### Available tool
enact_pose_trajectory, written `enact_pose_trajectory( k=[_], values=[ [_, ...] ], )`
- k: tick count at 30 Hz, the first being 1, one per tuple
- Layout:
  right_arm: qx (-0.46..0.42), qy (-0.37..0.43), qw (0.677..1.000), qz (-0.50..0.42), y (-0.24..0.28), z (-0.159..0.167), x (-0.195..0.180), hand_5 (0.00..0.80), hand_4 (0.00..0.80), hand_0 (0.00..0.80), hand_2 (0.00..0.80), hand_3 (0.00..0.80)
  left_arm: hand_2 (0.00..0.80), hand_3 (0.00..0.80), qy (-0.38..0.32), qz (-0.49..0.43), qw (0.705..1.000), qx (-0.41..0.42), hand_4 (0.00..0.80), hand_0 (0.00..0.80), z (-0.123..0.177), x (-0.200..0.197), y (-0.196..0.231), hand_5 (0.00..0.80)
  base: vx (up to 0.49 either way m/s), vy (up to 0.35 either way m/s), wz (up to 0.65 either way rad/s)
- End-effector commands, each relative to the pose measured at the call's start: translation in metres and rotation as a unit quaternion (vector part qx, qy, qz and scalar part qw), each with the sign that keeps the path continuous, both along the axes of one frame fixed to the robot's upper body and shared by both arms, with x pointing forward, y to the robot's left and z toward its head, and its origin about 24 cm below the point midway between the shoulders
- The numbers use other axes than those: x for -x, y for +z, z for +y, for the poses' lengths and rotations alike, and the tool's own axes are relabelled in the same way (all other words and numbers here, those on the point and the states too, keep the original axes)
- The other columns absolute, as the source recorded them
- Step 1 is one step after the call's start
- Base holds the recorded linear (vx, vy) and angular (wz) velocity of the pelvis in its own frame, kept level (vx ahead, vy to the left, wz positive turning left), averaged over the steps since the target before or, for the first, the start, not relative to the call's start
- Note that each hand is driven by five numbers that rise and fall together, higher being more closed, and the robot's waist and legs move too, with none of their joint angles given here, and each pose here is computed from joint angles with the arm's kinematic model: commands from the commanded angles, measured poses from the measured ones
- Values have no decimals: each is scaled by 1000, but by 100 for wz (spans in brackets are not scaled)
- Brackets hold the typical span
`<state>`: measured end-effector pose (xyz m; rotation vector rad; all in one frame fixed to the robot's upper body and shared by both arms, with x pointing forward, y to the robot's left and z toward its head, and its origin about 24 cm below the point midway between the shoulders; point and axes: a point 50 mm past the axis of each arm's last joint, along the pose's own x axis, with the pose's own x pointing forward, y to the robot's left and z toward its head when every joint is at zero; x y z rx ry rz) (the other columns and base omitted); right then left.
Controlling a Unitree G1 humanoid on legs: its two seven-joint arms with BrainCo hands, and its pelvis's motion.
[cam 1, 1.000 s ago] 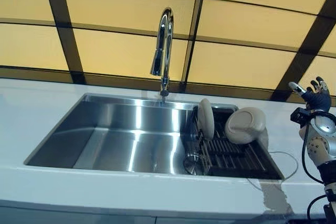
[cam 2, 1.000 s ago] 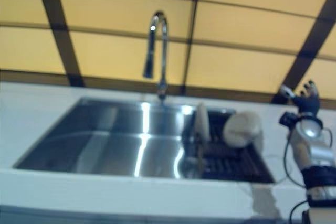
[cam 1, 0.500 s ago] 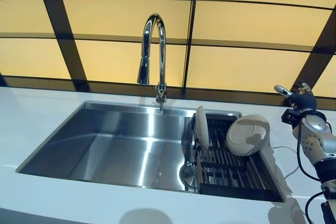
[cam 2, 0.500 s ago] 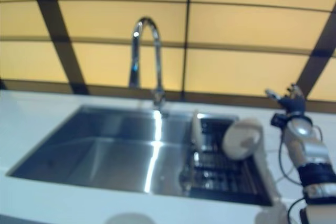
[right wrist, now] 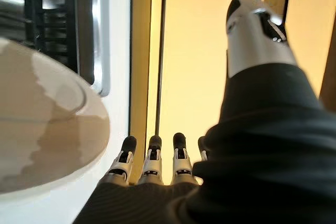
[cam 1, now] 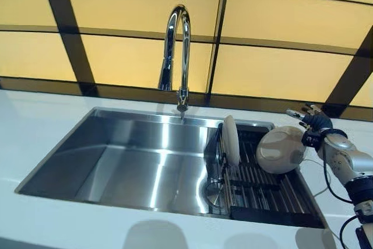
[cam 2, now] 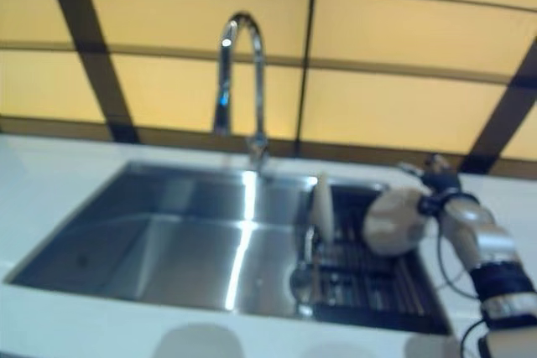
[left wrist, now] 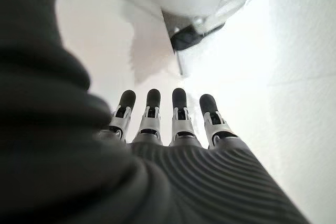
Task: Take plates into dishwasher
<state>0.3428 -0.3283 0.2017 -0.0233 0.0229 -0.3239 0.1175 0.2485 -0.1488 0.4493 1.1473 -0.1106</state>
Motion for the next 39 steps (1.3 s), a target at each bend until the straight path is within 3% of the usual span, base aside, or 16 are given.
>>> enact_pose_trajectory(
  k=[1,19,39],
  values=[
    [25,-1,999,-29,22,-14,8,0,0,0,0,0,0,0,1,15,999,-30,0,0,15,5,2,0,97,88,-22],
    [31,-73,996,-31,18,-42,17,0,0,0,0,0,0,0,-5,13,1000,-27,0,0,14,7,1,0,45,39,2],
    [9,-81,995,54,-13,-56,26,0,0,0,0,0,0,0,-7,17,999,-37,0,0,23,7,5,0,4,2,0]
  ],
)
